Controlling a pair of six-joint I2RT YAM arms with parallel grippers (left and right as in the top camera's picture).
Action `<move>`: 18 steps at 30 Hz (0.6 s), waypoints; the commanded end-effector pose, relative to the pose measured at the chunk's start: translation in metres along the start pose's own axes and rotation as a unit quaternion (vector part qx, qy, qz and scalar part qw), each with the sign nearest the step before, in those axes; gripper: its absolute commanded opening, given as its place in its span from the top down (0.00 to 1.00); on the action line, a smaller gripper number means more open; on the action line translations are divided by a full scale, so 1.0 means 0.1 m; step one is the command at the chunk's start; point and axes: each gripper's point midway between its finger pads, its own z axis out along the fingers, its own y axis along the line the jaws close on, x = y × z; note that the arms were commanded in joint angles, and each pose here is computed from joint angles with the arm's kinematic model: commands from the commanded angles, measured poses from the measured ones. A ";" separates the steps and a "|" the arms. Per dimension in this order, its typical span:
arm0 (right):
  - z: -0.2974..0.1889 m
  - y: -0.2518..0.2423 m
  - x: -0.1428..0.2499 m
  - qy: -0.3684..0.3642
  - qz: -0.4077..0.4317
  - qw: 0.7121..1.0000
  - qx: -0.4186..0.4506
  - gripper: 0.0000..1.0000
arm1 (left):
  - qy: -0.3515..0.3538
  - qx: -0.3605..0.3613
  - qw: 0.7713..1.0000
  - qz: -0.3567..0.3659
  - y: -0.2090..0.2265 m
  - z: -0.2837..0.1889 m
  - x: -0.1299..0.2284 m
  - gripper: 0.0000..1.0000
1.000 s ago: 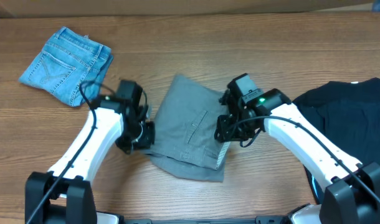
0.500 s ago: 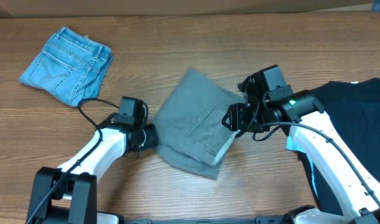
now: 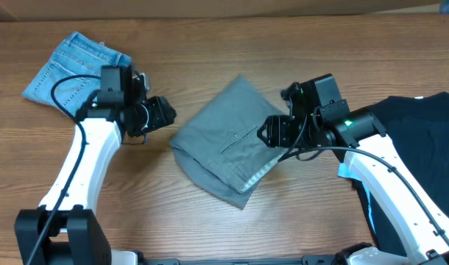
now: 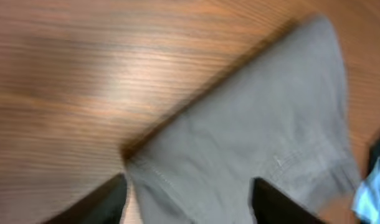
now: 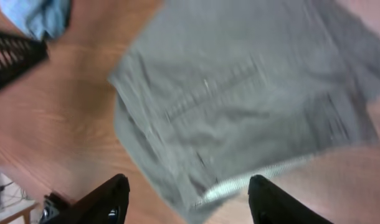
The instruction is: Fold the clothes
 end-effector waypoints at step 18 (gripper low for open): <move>0.99 -0.56 0.01 0.084 0.101 0.989 0.063 0.37 | 0.193 -0.014 0.976 -0.104 -0.05 0.42 1.39 0.00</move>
